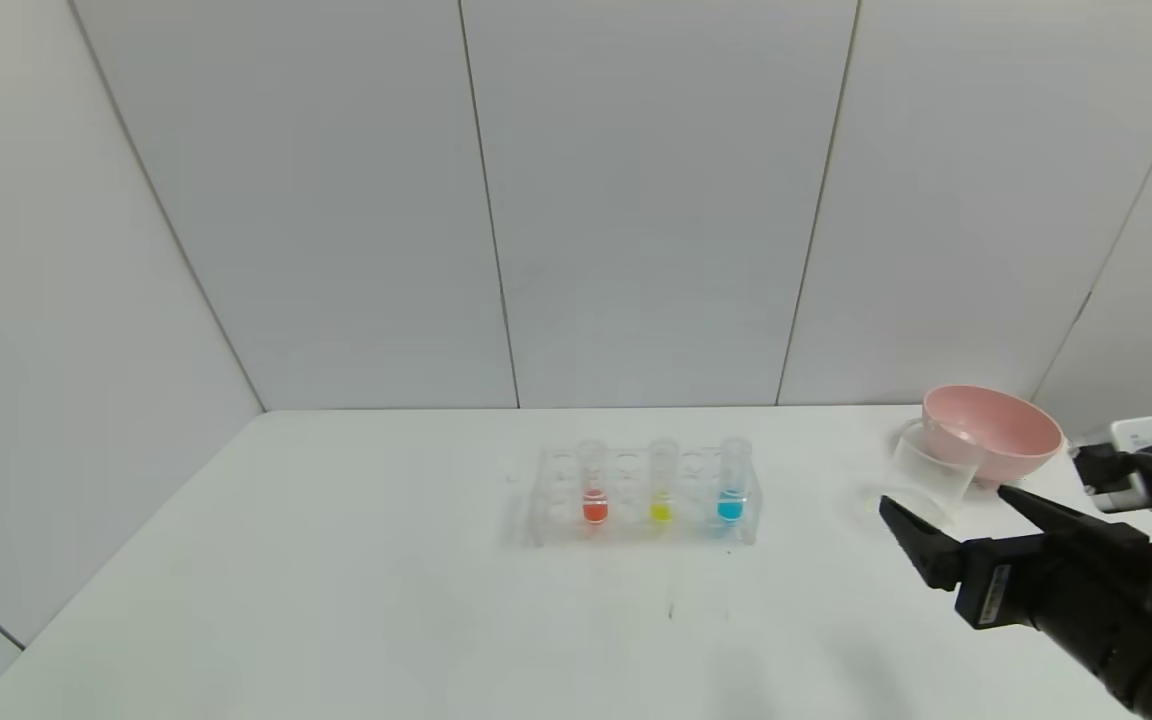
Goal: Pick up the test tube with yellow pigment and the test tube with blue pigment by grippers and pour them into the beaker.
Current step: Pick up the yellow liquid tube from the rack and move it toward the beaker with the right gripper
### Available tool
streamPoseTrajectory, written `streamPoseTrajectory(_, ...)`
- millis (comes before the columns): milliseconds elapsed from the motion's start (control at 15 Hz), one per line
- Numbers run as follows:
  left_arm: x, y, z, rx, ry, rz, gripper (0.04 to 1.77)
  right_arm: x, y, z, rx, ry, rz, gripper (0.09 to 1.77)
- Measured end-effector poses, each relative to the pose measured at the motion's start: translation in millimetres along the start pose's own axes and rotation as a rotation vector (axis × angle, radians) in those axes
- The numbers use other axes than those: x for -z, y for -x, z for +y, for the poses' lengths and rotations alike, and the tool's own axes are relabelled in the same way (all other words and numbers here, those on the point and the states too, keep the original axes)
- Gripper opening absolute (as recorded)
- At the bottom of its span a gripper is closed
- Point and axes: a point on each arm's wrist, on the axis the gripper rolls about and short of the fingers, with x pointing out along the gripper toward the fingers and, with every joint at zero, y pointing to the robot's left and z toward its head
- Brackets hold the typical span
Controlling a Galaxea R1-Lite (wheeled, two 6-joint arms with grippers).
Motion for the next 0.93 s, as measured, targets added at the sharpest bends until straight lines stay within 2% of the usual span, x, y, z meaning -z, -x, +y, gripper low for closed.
streamPoseTrajectory(200,0.0,0.0,0.0,0.000,0.000,0.000,1.76,13.8,4.3,32.5,-0.037,-0.045,0.025,1.71)
streamPoseTrajectory(400,0.0,0.0,0.0,0.000,0.000,0.000,1.76,26.7,8.0,56.1,-0.080,-0.032,0.057,1.71)
streamPoseTrajectory(667,0.0,0.0,0.0,0.000,0.000,0.000,1.76,39.1,8.7,86.6,-0.107,-0.015,0.042,1.71)
streamPoseTrajectory(933,0.0,0.0,0.0,0.000,0.000,0.000,1.76,50.6,-0.5,127.4,-0.128,-0.022,0.004,1.71)
